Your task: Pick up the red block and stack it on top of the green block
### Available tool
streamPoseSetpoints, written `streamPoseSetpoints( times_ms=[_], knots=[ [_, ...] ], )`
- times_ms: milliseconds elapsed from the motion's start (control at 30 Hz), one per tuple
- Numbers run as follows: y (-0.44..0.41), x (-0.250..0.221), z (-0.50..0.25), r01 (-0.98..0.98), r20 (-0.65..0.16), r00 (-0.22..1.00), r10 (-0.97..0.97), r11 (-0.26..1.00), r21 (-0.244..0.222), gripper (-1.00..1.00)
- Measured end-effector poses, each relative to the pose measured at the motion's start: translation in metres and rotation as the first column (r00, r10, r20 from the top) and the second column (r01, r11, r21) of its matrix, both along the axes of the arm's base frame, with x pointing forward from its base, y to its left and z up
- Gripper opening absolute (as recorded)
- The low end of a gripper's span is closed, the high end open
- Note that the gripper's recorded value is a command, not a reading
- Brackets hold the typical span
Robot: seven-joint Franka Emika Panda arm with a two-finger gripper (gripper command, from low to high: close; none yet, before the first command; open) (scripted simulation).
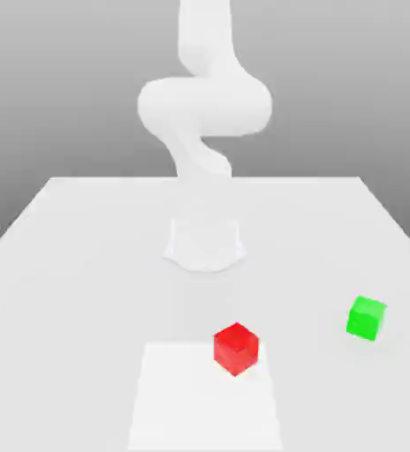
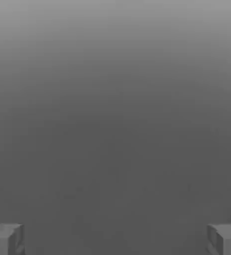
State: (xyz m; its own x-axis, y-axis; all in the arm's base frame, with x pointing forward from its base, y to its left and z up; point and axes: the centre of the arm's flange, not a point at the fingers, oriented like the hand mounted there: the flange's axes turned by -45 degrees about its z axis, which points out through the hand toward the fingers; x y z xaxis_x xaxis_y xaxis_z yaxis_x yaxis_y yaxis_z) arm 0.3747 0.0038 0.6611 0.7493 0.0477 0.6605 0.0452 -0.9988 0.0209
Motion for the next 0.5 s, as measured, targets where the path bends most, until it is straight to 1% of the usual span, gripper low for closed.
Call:
streamPoseSetpoints(
  times_ms=[133, 267, 400, 500],
  knots=[
    [0.01, 0.037, -0.099, -0.116, -0.15, 0.983, 0.107, 0.992, -0.052, 0.0],
    [0.023, 0.049, -0.199, -0.242, -0.297, 0.932, 0.209, 0.967, -0.08, 0.0],
    [0.034, 0.037, -0.3, -0.379, -0.443, 0.842, 0.307, 0.922, -0.081, 0.0],
    [0.041, 0.01, -0.376, -0.488, -0.554, 0.742, 0.378, 0.871, -0.06, 0.0]
  ],
)
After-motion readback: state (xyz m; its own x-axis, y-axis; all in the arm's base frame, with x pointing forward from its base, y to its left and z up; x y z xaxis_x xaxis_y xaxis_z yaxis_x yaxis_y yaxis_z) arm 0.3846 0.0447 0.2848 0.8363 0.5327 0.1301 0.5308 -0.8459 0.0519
